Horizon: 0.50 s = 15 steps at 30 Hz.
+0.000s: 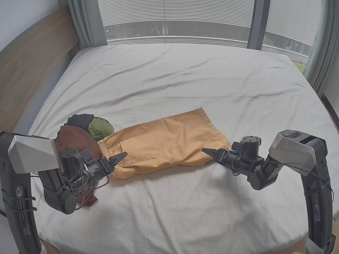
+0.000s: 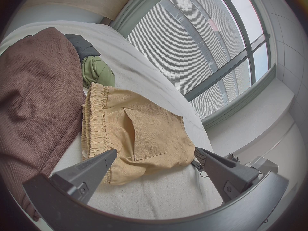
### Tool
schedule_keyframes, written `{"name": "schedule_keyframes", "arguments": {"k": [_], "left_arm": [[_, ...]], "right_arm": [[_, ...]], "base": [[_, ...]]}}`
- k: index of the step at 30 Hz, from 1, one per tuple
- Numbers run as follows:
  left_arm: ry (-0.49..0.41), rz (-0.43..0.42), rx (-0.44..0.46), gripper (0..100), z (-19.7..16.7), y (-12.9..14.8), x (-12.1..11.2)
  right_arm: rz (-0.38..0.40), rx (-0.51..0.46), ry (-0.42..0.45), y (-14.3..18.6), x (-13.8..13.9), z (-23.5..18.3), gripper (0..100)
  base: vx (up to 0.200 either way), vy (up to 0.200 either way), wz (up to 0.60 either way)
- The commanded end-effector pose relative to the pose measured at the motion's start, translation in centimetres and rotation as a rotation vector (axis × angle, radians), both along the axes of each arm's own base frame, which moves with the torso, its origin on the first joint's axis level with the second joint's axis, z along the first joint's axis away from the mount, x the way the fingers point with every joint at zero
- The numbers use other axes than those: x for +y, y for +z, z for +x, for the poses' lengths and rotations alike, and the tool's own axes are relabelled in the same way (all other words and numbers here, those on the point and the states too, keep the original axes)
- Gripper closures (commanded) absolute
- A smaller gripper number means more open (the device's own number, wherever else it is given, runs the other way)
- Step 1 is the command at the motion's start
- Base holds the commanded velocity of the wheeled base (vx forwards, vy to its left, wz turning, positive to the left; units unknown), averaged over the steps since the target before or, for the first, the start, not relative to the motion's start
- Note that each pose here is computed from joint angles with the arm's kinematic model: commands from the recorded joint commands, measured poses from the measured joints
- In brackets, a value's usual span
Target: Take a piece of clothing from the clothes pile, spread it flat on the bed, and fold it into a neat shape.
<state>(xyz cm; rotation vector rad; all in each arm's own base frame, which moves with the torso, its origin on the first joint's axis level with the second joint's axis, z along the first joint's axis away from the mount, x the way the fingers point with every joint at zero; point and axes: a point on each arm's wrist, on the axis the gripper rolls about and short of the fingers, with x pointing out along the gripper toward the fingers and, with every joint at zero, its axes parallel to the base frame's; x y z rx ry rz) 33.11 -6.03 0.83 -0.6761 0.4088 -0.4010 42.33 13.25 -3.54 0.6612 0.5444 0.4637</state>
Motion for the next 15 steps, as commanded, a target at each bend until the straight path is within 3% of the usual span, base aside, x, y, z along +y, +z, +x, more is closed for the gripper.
{"name": "schedule_keyframes", "arguments": {"k": [1, 7, 12, 15], "left_arm": [[0.001, 0.001, 0.004, 0, 0.0, -0.1, 0.0], [0.006, 0.002, 0.004, 0, 0.0, -0.1, 0.0], [0.006, 0.001, 0.001, 0, 0.0, 0.0, 0.0], [0.006, 0.001, 0.002, 0, 0.0, -0.1, 0.0]], "right_arm": [[0.016, -0.003, 0.007, -1.9, 0.8, 0.4, 0], [0.052, -0.052, -0.033, -2.8, 3.2, 1.3, 0], [0.089, -0.056, -0.023, -2.8, 4.3, 1.3, 0], [0.128, -0.108, -0.021, -3.3, 4.8, 1.6, 0]], "base": [[0.0, 0.0, 0.0], [0.0, 0.0, 0.0], [0.0, 0.0, 0.0], [0.0, 0.0, 0.0]]}}
